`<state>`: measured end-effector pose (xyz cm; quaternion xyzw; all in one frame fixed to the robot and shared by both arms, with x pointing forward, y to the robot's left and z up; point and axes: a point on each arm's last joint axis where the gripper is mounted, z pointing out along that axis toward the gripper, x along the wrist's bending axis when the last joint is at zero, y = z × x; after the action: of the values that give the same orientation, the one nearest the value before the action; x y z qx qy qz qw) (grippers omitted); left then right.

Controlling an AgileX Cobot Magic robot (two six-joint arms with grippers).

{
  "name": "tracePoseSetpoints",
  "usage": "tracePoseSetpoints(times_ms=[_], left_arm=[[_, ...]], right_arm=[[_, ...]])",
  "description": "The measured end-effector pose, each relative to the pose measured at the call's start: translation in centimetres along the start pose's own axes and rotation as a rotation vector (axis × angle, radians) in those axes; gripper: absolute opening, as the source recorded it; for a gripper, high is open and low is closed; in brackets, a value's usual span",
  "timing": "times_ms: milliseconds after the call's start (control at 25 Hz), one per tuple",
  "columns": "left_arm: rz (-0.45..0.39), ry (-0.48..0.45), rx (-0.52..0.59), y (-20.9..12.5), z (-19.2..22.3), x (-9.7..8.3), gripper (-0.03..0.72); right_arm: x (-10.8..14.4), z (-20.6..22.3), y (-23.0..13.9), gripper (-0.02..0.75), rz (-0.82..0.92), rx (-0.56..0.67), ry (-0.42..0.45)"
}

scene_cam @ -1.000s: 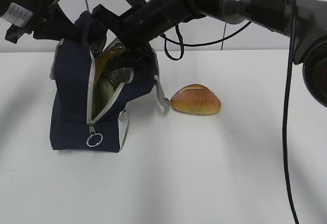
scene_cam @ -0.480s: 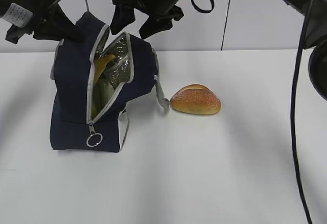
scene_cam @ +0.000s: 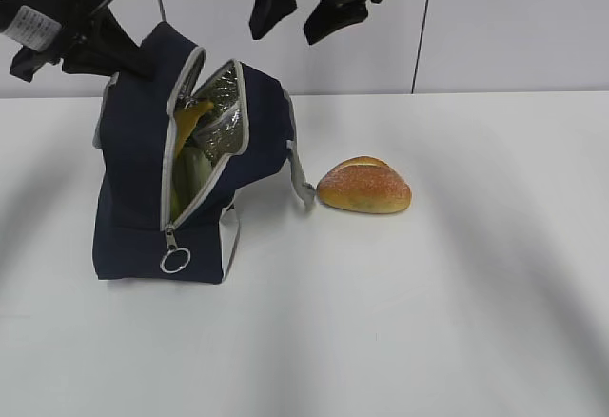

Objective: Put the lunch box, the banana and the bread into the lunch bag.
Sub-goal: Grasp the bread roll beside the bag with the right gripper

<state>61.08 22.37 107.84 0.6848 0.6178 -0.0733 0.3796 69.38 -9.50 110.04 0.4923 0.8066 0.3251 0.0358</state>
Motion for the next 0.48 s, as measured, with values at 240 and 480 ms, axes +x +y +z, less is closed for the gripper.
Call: tracePoseSetpoints(times_ms=[240,480], left_arm=[[0.000,0.000,0.000,0.0,0.0,0.0,-0.003],[0.000,0.000,0.001,0.0,0.0,0.0,-0.003]], right_arm=[[-1.9,-0.4,-2.9,0.568,-0.046,0.136,-0.095],[-3.2,-0.6,-6.3,0.568,-0.205,0.291,-0.154]])
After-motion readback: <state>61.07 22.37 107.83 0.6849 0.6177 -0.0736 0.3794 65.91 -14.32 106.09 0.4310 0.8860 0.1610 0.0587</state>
